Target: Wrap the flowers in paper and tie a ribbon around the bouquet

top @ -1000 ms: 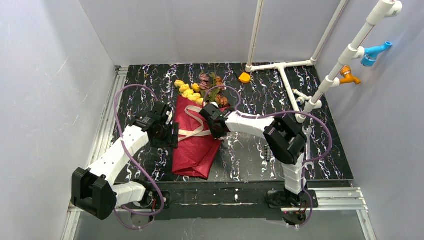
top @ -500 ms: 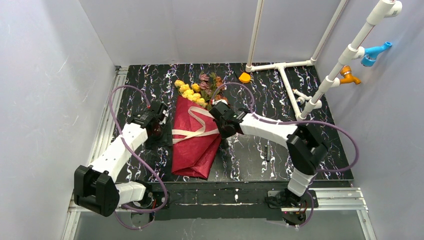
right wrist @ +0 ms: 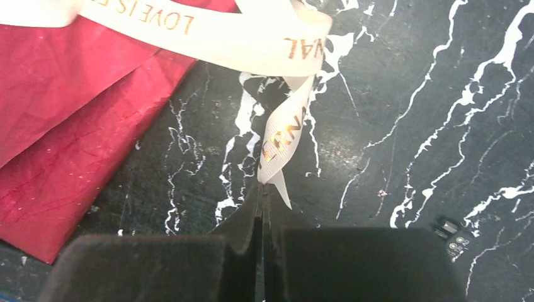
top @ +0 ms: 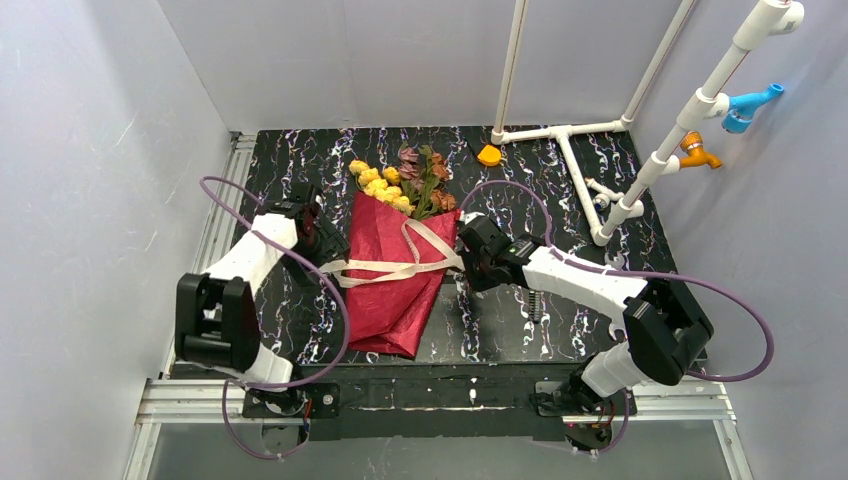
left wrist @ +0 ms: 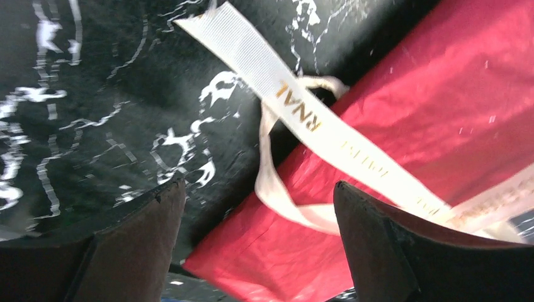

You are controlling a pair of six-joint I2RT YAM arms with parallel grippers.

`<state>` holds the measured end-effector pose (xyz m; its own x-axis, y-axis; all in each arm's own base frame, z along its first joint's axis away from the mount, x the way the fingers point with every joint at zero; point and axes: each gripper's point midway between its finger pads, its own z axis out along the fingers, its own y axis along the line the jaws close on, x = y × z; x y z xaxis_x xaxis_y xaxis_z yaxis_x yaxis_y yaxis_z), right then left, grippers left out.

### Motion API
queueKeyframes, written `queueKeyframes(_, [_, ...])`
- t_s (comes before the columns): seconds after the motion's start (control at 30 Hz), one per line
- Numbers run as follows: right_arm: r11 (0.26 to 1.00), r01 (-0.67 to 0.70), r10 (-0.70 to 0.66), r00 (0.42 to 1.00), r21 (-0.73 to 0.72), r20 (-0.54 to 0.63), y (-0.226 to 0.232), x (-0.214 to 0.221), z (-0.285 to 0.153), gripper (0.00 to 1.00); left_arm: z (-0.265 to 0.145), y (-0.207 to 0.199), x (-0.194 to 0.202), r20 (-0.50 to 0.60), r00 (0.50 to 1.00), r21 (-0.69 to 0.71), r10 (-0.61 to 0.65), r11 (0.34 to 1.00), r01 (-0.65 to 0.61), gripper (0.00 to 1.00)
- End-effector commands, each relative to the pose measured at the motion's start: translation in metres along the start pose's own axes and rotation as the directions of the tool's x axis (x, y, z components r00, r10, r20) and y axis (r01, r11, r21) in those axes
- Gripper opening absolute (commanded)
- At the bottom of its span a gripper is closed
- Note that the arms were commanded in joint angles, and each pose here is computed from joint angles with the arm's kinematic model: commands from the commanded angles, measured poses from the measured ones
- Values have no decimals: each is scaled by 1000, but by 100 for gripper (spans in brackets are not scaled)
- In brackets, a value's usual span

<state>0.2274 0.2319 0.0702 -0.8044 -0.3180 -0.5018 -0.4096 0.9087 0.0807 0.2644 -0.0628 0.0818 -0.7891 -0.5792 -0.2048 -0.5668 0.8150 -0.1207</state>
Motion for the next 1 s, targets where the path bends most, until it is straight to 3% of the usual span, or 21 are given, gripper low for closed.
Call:
queueKeyframes(0.0, [998,0,2,999,-61,37,12,-9,3,1,26,-14,0,-55,964,-2,-261,965,261,85])
queueKeyframes(0.27, [998,-1,4,999,-67,46,11,-7,2,1,55,-4,-1,-33,891,-69,-453,890,450,80])
queueKeyframes(0.5, [998,4,-1,999,-67,44,11,-6,2,1,62,-9,-10,-42,888,-72,-458,888,455,76])
queueKeyframes(0.8, [998,9,-6,999,-67,43,11,-7,3,1,17,8,-16,56,879,-12,-474,880,476,76])
queueKeyframes(0.97, [997,8,-5,999,-76,33,13,-6,4,1,20,-2,-28,50,885,16,-463,886,463,85])
